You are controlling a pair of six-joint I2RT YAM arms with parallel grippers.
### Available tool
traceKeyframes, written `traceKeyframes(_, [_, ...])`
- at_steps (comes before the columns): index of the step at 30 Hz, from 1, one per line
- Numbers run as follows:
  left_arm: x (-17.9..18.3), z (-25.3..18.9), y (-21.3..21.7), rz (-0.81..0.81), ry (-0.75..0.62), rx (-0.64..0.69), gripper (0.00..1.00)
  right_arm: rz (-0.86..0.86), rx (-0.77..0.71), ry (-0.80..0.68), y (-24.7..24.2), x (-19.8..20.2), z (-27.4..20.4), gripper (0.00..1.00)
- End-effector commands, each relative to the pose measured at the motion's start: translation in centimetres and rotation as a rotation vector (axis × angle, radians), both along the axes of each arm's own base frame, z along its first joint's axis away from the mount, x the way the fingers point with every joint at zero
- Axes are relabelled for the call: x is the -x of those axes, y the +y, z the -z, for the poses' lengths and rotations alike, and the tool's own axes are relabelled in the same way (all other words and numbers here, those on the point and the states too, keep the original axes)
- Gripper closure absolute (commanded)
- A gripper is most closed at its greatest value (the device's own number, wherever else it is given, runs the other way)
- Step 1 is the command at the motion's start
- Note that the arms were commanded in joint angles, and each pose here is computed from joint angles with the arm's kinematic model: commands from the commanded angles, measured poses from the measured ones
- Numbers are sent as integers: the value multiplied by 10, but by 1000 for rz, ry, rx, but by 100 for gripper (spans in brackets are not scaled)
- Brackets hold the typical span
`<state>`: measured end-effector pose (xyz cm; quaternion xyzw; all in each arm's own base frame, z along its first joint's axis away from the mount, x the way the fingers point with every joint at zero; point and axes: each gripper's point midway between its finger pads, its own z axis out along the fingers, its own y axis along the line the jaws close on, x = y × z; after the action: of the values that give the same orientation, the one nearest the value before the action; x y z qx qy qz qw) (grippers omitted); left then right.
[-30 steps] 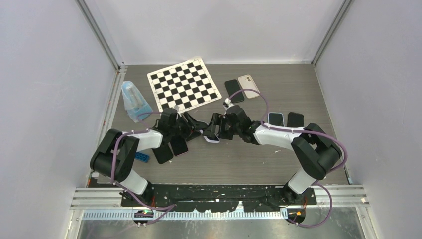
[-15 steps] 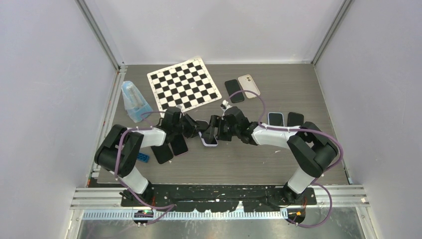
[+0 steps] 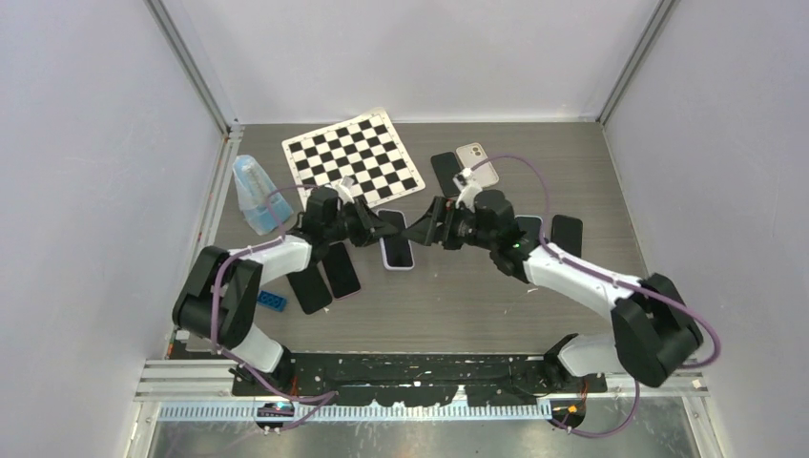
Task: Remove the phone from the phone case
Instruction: Adjust the phone.
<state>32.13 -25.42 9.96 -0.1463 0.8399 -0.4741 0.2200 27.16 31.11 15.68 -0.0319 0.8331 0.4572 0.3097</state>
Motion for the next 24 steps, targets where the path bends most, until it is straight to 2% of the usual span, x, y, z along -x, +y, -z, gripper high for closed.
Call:
traceKeyframes(1, [-6, -104, -9, 153, -376, 60, 100, 23, -129, -138, -19, -4, -53, 14])
traceKeyframes(6, [-1, -148, 5, 190, -532, 61, 100, 5, -184, -243, -35, 5, -86, 21])
traceKeyframes(11, [14, -193, 11, 240, -651, 206, 100, -71, -214, -284, -31, 18, -105, 23])
traceKeyframes(15, [28, -229, 10, 253, -730, 340, 100, -158, -307, -334, -16, 29, -121, 17])
traceKeyframes(18, [35, -249, 12, 238, -769, 434, 100, -155, -343, -319, -5, 27, -123, 15])
traceKeyframes(21, [26, -257, 19, 124, -747, 503, 100, -163, -361, -308, 11, 27, -124, 15])
traceKeyframes(24, [8, -254, 39, -110, -674, 570, 100, -102, -376, -319, 21, 21, -125, 17])
